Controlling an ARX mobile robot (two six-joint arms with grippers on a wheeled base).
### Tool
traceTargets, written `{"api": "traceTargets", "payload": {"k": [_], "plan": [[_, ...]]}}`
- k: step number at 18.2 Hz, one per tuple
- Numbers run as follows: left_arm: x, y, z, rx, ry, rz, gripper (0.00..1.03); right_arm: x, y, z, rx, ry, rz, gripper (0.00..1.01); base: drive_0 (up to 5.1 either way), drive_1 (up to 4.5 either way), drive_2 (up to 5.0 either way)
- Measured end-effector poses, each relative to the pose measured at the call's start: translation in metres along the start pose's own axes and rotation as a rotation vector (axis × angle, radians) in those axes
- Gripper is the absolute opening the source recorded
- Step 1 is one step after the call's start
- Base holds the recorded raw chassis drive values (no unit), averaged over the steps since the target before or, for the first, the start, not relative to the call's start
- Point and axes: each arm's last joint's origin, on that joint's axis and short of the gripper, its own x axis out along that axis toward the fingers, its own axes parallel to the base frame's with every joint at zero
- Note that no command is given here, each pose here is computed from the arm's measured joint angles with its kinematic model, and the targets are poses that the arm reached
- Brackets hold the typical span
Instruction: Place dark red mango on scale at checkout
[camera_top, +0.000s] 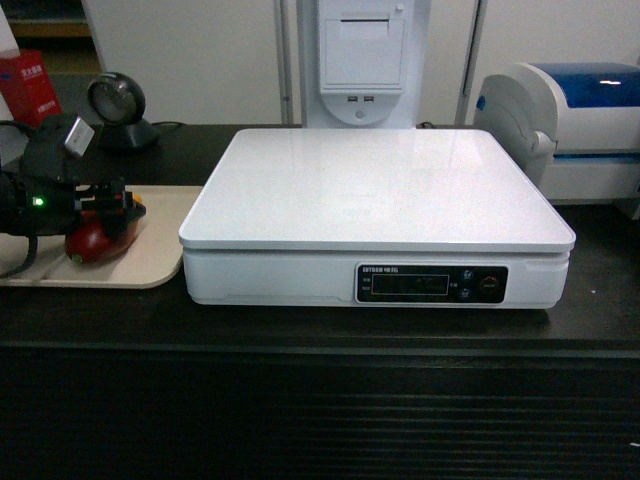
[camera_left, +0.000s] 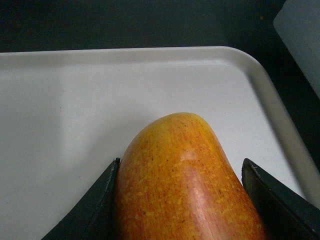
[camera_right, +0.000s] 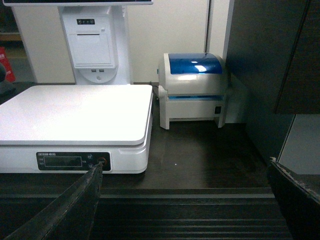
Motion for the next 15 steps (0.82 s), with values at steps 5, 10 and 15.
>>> {"api": "traceTargets", "payload": {"k": [5, 10, 15], "plan": [[-0.041, -0.058, 0.061, 0.075, -0.178, -0.049, 0.64, 0.000, 0.000, 0.000, 0.000, 0.000, 0.000, 0.98, 0.0, 0.00, 0.0], [-0.061, -0.150, 0.098, 0.066, -0.259, -0.177, 0.64, 0.000, 0.000, 0.000, 0.000, 0.000, 0.000, 0.98, 0.0, 0.00, 0.0], [-0.064, -0.250, 0.097, 0.031, -0.261, -0.265, 0.63, 0.000, 0.000, 0.000, 0.000, 0.000, 0.000, 0.98, 0.0, 0.00, 0.0]]}}
